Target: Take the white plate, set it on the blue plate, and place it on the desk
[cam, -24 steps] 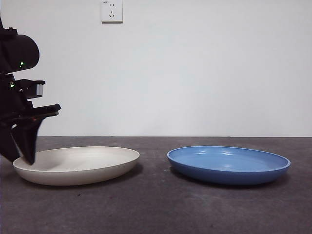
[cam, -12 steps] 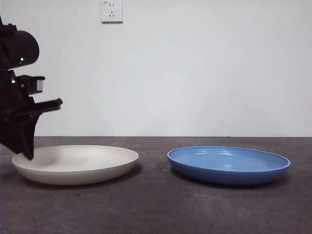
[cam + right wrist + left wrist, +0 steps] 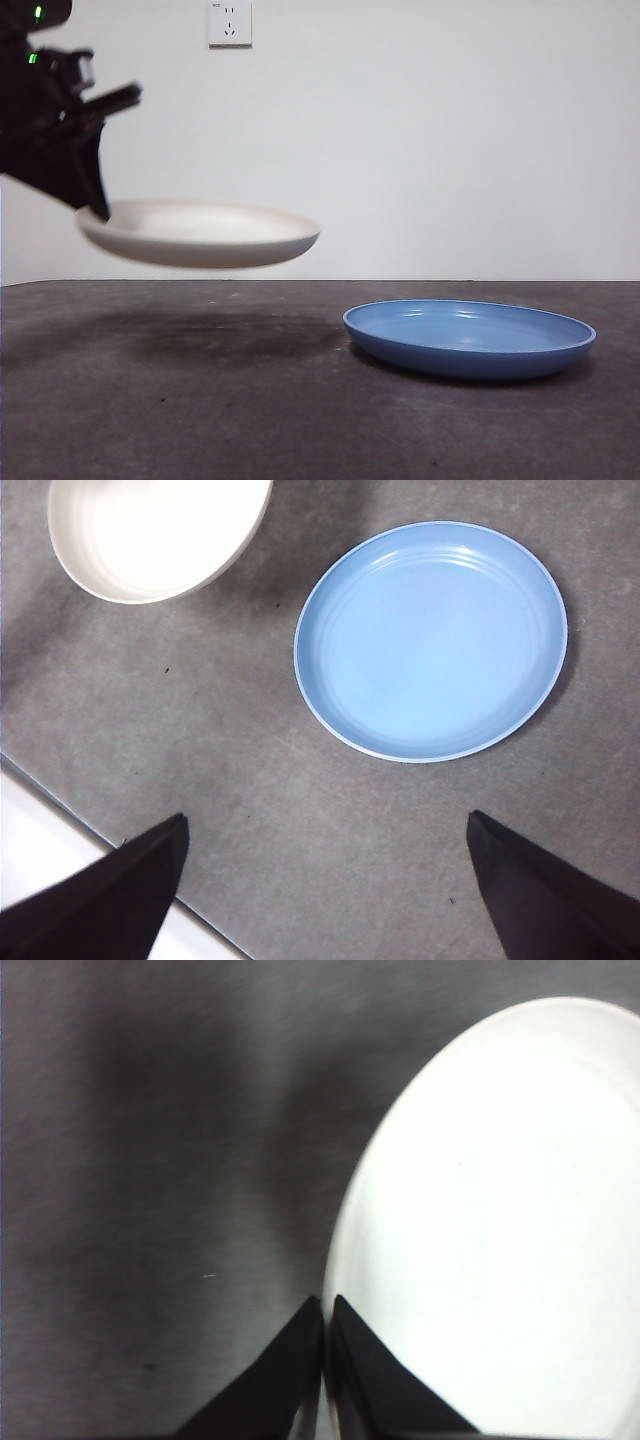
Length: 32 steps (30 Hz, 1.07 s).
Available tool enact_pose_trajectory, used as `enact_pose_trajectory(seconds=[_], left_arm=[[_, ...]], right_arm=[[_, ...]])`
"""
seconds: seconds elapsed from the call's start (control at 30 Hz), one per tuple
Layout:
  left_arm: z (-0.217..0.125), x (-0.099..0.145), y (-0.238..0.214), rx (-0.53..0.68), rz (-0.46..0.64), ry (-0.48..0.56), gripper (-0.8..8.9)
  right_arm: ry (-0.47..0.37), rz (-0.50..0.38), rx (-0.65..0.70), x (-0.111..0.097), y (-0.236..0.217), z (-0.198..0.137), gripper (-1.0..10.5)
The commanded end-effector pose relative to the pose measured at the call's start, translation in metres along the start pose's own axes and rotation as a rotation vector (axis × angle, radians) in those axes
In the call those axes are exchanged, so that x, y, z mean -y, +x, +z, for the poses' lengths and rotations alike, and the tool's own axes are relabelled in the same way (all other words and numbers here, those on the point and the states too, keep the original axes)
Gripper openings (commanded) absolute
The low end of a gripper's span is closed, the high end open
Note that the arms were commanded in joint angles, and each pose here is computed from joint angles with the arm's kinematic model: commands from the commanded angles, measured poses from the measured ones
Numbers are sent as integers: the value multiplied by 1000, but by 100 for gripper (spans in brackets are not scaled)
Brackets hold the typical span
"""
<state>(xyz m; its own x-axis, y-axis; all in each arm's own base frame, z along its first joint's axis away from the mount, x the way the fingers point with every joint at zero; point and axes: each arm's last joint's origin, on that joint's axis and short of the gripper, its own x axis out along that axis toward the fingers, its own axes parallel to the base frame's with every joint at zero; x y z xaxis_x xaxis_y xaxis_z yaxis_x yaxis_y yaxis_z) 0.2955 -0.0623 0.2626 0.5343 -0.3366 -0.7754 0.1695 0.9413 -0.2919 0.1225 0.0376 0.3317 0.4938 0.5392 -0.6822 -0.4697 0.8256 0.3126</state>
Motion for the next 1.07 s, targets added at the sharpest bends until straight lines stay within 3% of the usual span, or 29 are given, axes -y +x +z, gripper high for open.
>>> enact_pose_trajectory(seconds=[0.03,0.3,0.6,0.83,1.07], left_arm=[[10,18,-6,24,-44,8,8],[21,74,-2,67,-164,77,10],[34,126,45,-10,-218,133,10],[32,152,90,-83,-227,170,10],[17,163,126,-145,-182,193,9]], right_arm=[[-3,1,17,-2,-3,4,446],[2,1,19,-2,-3,4,446],[18,-19,42,-4,-8,2,447],[10,-58,107,-9,-23,-3,447],[7,-57,137,-13,-31,-9,447]])
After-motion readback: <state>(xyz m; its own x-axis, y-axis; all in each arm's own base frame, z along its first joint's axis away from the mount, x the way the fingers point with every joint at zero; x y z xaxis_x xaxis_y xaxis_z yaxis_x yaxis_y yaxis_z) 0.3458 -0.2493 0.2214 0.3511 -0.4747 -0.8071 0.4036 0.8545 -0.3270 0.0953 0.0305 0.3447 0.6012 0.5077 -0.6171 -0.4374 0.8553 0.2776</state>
